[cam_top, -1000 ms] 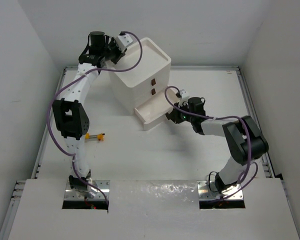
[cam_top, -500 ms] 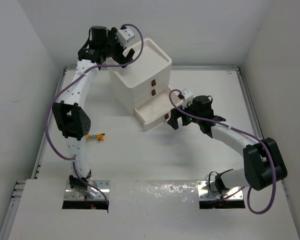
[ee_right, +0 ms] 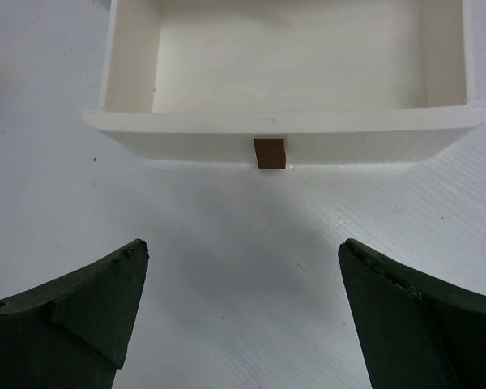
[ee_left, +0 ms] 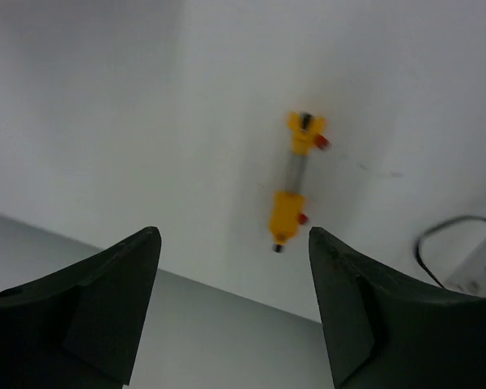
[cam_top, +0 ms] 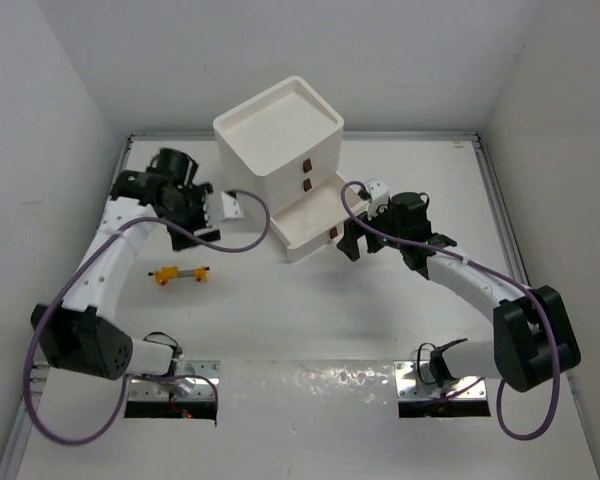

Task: Sort the tools into containers

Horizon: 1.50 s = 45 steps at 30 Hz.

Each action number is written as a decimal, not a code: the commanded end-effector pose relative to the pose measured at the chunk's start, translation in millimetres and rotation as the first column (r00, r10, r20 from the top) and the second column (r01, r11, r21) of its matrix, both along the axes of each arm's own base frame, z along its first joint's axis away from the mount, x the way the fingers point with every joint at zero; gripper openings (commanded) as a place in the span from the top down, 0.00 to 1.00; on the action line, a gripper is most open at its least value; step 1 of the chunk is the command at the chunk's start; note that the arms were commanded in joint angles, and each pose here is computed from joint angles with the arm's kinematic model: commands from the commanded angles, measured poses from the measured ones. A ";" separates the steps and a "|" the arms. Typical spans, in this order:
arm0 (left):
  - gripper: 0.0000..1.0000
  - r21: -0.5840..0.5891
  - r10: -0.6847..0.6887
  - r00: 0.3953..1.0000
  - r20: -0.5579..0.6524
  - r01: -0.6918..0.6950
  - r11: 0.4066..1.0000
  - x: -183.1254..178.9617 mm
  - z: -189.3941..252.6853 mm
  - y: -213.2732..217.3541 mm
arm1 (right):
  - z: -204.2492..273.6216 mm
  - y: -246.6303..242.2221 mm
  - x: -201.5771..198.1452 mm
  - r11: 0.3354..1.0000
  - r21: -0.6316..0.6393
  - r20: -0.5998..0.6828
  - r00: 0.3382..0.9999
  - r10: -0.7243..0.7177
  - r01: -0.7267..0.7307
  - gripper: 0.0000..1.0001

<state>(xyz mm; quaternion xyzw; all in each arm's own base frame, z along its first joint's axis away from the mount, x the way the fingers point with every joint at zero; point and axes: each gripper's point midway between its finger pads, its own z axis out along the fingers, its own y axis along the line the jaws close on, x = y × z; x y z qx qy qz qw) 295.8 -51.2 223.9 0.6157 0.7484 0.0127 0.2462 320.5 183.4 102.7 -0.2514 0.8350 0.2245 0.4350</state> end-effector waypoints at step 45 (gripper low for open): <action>1.00 -0.045 -0.052 0.929 -0.368 0.038 0.998 -13.5 -80.5 -87.3 | 12.5 -52.0 12.1 0.937 -0.029 0.019 0.938 -0.346 0.347 0.01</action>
